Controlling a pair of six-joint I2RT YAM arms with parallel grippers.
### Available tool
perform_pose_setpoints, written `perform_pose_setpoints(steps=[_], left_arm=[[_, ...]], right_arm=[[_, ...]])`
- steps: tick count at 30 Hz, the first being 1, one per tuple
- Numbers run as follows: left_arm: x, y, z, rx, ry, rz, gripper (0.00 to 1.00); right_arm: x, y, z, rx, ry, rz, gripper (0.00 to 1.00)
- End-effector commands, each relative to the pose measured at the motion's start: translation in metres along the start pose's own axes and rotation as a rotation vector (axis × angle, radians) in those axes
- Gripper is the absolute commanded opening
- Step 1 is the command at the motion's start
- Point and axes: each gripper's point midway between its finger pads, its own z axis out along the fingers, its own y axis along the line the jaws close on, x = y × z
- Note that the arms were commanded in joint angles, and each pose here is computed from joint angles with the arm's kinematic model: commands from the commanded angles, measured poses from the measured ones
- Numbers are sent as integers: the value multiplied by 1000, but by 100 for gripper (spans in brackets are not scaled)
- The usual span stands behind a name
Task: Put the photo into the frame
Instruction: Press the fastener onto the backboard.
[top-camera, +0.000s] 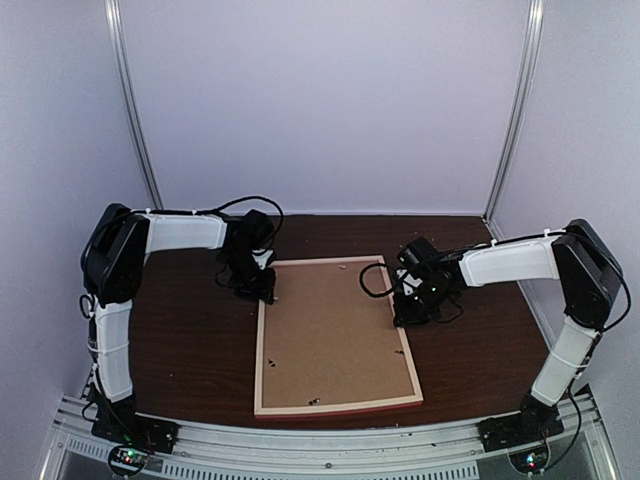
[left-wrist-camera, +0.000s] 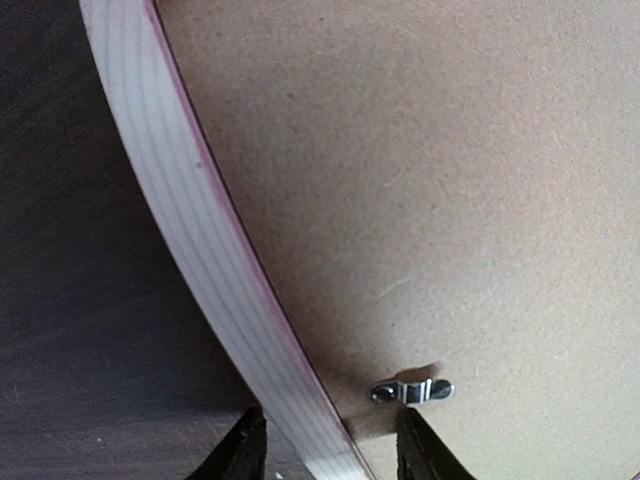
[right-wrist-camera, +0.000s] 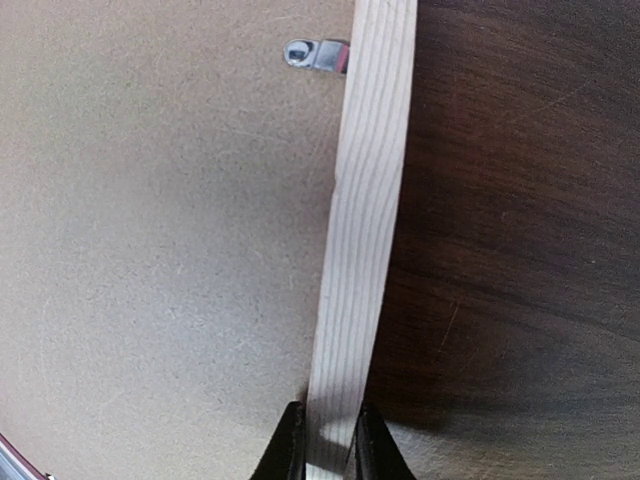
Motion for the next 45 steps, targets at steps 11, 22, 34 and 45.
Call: perform_pose_setpoints(steps=[11, 22, 34, 45], left_arm=[[1, -4, 30, -8, 71, 22, 48], [-9, 2, 38, -45, 53, 8, 50], [-18, 13, 43, -67, 31, -39, 53], [-25, 25, 46, -108, 1, -79, 55]], right_arm=[[31, -20, 14, 54, 102, -28, 5], [33, -20, 15, 54, 105, -27, 5], [35, -21, 16, 53, 108, -24, 4], [37, -22, 16, 55, 110, -24, 4]])
